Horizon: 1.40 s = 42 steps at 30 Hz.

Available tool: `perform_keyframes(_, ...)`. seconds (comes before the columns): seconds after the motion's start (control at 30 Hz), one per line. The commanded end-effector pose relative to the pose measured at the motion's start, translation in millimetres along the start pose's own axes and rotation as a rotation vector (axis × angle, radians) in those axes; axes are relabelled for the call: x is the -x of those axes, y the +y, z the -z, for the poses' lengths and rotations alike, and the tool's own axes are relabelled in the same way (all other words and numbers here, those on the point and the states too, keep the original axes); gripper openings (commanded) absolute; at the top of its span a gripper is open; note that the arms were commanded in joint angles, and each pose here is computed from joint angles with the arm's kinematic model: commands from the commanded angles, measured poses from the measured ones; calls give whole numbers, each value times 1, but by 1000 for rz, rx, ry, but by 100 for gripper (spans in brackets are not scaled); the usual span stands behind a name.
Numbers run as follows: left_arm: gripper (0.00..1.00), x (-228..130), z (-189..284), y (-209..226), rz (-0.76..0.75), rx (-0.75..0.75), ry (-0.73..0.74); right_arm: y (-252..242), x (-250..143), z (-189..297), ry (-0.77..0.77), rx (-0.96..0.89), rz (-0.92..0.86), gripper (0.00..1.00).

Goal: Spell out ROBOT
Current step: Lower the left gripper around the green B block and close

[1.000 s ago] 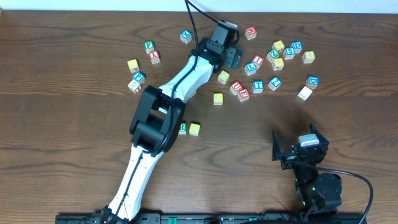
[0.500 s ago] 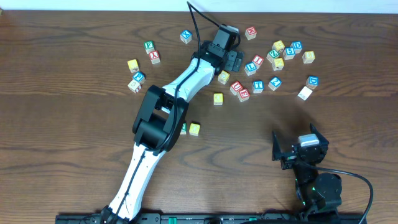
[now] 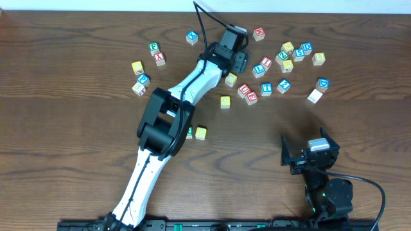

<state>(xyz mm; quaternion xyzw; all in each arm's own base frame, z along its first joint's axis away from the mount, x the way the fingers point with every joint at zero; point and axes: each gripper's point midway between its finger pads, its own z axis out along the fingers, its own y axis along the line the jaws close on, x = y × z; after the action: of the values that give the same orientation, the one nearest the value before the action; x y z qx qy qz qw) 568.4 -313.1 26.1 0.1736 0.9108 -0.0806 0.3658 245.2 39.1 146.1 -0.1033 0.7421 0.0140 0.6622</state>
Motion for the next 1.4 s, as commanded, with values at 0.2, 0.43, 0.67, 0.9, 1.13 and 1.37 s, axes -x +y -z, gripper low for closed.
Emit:
perform_keyframes(0.2, 79, 3, -3, -1, -4, 2, -10, -1, -2, 0, 7, -6, 10, 99)
perform_keyframes(0.43, 78, 2, -4, -4, -7, 0, -8, -1, -2, 0, 7, -6, 10, 99)
perform_keyframes(0.67, 78, 1, -4, -8, -11, -5, -5, -1, -2, 0, 7, -6, 10, 99)
perform_keyframes(0.9, 78, -1, -5, -8, -12, -4, 0, -1, -2, 0, 7, -6, 10, 99)
perform_keyframes(1.13, 73, -2, -6, -8, -12, -4, 0, -1, -2, 0, 7, -6, 10, 99)
perform_keyframes(1.37, 69, -3, -8, -8, -12, -4, -1, -1, -2, 0, 7, -6, 10, 99)
